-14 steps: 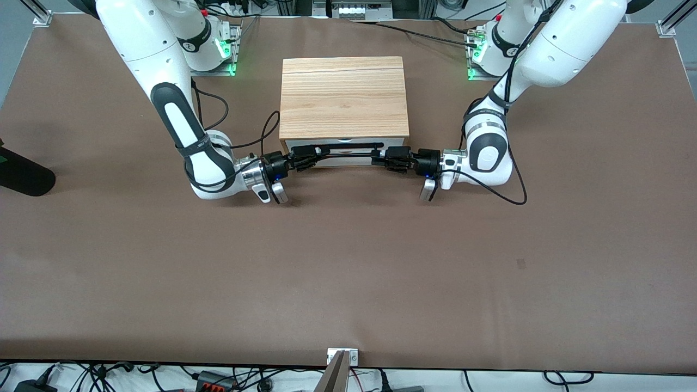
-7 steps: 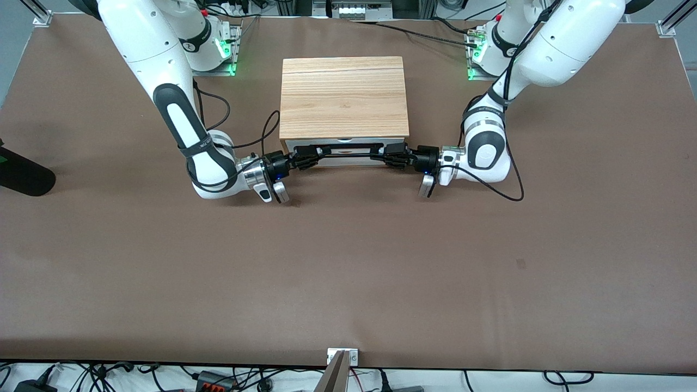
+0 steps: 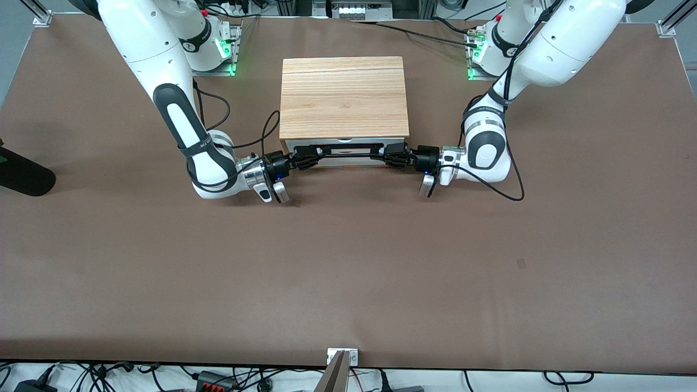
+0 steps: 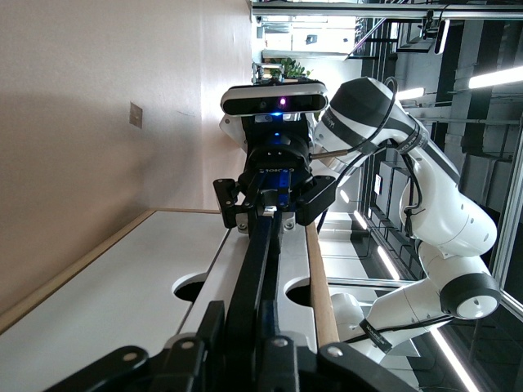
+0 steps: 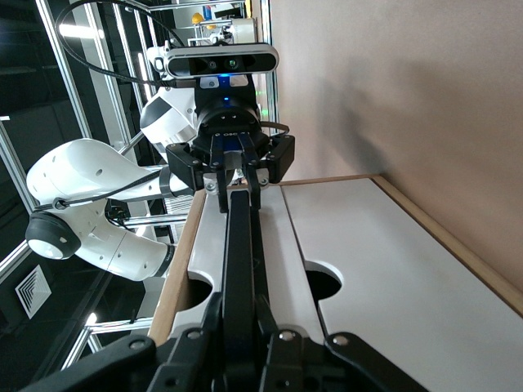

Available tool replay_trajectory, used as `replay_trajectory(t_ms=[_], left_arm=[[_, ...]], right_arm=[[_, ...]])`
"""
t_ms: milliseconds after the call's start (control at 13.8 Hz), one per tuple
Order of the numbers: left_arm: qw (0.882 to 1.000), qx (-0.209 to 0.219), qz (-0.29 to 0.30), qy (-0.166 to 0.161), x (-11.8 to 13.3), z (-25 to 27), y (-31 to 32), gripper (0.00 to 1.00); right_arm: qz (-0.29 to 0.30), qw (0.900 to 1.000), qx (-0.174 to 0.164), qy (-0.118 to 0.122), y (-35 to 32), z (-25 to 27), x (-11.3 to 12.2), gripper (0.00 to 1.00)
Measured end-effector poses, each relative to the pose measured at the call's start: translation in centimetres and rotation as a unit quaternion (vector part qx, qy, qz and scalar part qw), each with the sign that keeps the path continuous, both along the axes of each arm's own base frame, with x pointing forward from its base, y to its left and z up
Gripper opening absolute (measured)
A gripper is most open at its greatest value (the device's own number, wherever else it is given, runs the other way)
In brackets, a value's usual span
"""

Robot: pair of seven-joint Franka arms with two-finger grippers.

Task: Pull top drawer with both arms simultaneously
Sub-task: 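Pull the handle outward with both grippers, sliding the drawer open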

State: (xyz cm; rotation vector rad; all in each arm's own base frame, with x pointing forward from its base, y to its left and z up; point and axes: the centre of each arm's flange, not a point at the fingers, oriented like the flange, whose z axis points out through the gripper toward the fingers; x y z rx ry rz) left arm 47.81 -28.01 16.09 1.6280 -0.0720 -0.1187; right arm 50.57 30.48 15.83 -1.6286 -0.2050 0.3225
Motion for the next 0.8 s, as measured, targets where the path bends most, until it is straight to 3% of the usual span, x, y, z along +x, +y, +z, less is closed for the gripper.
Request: replay_trajectory(t_ms=[290,797], left_arm=[[1.0,0.0,0.001,-0.003,0.0,0.0,0.1,0.19],[1.0,0.002,0.011,-0.02,1.1,0.3,0.6,0.18]], right_arm=[[-0.001,1.0,0.0,-0.005,0.0,0.1,0.2,0.17],[-0.002,1.0,0.007,-0.017,0.5,0.0,2.0,0.17]])
